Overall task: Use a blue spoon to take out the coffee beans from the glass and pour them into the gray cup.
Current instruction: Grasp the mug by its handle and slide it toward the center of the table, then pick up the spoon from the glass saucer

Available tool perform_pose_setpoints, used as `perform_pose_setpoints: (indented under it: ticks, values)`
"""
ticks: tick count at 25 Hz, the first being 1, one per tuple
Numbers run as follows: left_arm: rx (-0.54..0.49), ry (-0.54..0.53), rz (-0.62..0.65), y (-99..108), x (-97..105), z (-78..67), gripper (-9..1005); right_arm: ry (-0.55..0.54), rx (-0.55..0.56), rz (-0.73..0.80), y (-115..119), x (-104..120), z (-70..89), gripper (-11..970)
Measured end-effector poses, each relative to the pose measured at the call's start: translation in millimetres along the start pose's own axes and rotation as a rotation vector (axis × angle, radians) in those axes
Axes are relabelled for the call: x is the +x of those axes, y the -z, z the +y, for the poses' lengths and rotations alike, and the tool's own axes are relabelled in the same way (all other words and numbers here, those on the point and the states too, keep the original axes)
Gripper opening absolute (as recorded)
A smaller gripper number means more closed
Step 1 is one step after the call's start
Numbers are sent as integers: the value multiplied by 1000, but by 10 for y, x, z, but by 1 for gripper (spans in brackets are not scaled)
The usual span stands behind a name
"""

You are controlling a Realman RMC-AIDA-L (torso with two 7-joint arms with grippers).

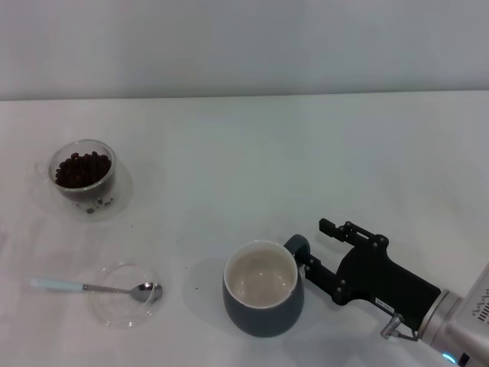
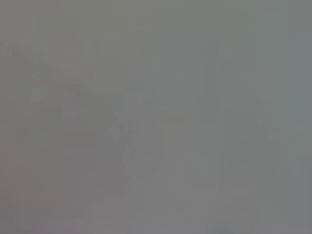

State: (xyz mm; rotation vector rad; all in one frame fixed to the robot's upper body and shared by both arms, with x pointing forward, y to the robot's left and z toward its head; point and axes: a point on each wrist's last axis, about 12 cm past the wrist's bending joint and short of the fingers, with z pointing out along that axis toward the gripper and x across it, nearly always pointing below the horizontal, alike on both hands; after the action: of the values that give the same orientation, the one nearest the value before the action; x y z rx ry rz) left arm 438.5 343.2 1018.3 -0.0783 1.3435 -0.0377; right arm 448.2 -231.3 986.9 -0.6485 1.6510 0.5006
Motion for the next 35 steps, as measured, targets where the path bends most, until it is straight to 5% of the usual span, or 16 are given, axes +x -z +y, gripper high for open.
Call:
perform_pose_setpoints:
  ticks: [5,22,35]
  values:
    - [1,1,-1,-4,-2,0,888,-3,0,7,19,12,-16,635]
    - [-24,-18,4,77,-10,74,887,18,-6,-64,401,69,-130,633]
    - [-34,-29,-2,161,-16,77,888,34,127,-265,632,-137,-350,631]
